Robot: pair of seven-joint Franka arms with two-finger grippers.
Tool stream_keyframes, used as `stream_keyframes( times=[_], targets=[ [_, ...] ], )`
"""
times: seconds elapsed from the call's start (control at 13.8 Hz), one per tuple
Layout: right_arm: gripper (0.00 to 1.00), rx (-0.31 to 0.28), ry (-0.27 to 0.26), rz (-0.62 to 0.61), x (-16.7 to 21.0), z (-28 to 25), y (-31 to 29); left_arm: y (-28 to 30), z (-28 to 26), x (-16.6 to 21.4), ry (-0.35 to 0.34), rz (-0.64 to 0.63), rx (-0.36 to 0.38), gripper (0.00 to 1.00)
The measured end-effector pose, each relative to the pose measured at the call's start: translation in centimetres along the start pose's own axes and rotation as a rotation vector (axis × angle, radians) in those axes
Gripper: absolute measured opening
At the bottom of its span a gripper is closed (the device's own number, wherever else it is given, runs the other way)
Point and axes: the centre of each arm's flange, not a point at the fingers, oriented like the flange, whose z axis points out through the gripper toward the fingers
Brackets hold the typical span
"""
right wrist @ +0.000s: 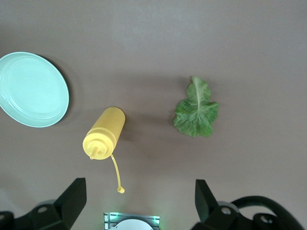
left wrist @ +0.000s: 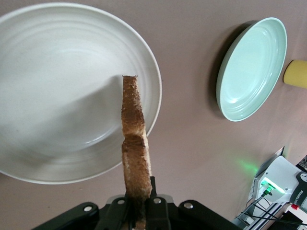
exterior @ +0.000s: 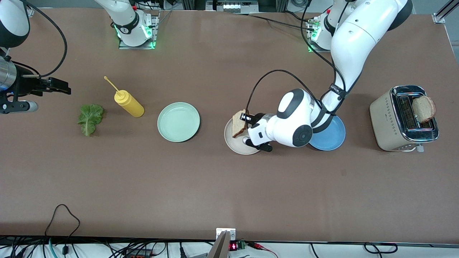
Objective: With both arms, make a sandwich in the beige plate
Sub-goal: 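Release the bread with the left gripper while the right gripper moves out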
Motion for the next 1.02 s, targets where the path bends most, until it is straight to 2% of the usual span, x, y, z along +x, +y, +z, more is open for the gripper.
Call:
stream_keyframes(
  times=[0.22, 0.44, 0.65, 1.02],
  targets=[
    [1.00, 0.001, -0.024, 0.000, 0.7, 1.2, 0.0, -1.7, 0.6, 0.7, 0.004, -0.005, -0.012, 0.08],
    [1.00, 0.002, -0.045, 0.000, 1.3, 2.3, 0.1, -2.6, 1.2, 1.1, 0.002, -0.008, -0.019, 0.17],
    [1.00, 0.004, -0.071, -0.005, 1.6, 3.1, 0.0, -3.1, 0.4, 1.4, 0.016, -0.015, -0.024, 0.49],
    [1.00, 0.006, -0.115, -0.056, 1.5, 4.2, -1.2, -3.6, -3.6, 2.4, 0.095, -0.010, -0.041, 0.99]
  ],
)
